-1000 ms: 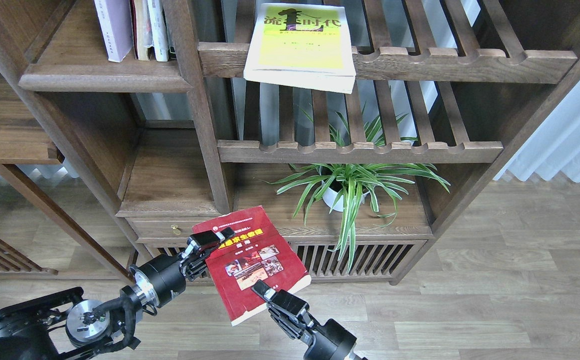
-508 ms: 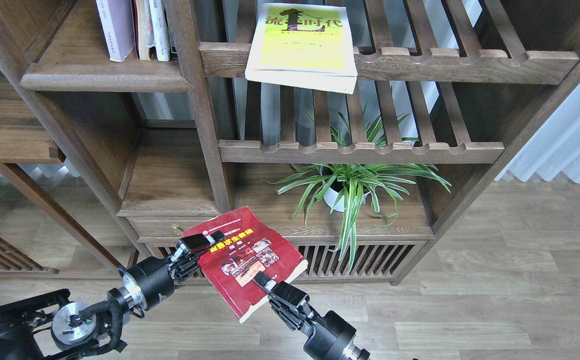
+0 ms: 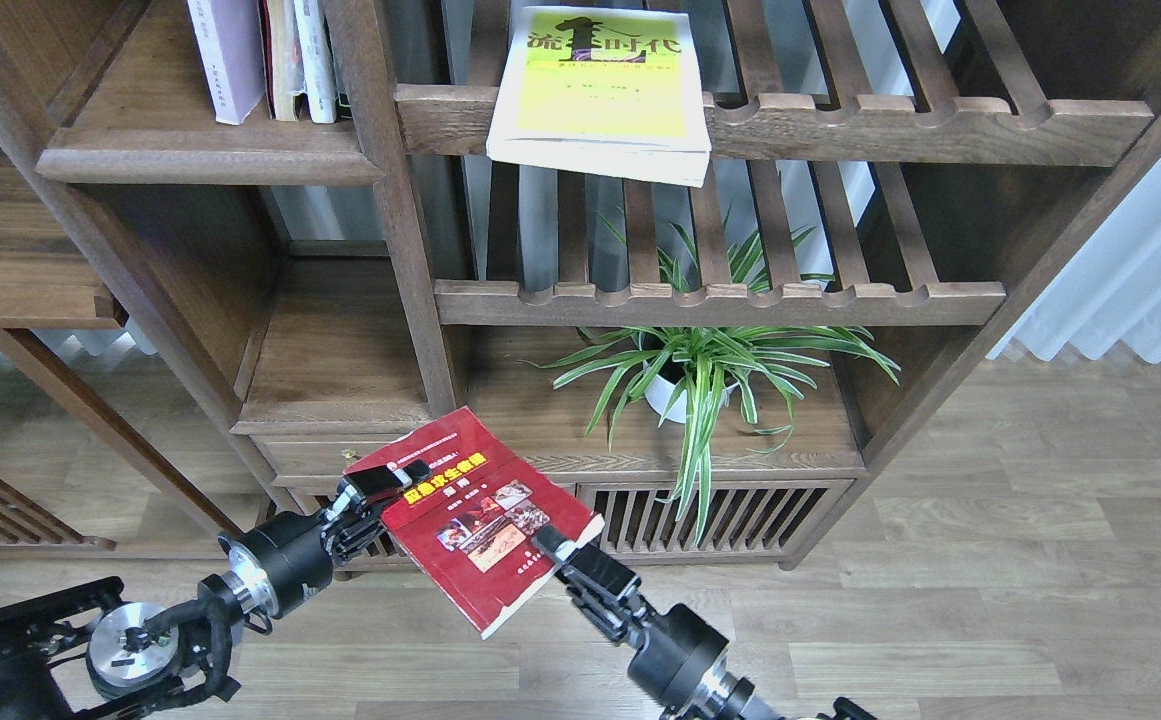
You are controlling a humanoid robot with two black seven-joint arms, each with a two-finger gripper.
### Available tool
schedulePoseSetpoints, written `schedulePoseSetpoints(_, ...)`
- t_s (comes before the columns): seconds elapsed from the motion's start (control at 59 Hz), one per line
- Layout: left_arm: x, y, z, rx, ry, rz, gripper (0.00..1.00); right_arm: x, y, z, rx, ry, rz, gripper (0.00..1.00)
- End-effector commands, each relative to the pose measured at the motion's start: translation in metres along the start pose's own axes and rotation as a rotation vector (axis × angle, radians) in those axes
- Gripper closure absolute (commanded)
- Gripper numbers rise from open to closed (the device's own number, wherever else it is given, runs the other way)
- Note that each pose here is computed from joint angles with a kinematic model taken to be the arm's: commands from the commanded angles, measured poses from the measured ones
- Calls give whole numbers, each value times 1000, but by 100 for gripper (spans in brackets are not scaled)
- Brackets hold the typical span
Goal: Organize books on shelf
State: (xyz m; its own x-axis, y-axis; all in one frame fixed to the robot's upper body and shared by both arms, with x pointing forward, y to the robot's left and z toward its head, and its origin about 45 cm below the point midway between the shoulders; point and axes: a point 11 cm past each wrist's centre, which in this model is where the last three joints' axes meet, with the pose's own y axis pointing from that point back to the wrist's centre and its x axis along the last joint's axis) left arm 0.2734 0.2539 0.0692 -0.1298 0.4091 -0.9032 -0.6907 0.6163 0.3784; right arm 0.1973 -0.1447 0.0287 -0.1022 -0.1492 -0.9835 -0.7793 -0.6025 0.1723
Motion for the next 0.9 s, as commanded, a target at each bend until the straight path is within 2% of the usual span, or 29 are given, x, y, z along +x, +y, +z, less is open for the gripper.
schedulePoseSetpoints(0.0,15,27,23,-45,-35,56,96,3,2,-11,36,1,10,1)
schedulePoseSetpoints(0.271,44,91,56,-60,-187,203,96,2,0,-13,35,6,7,1)
schedulePoseSetpoints(0.339,54,112,63,-25,-287,261,97,0,-3,-13,28,13,0,1)
schedulePoseSetpoints(0.508,45,113,79,-67,-350,236,97,-3,-6,-14,22,18,-8,1)
schedulePoseSetpoints(0.712,44,107,63,-76,-408,189,98,-3,-5,-14,24,17,-7,1)
schedulePoseSetpoints(0.881,14,91,63,-154,-481,72,98,-3,-5,-16,32,16,-8,1)
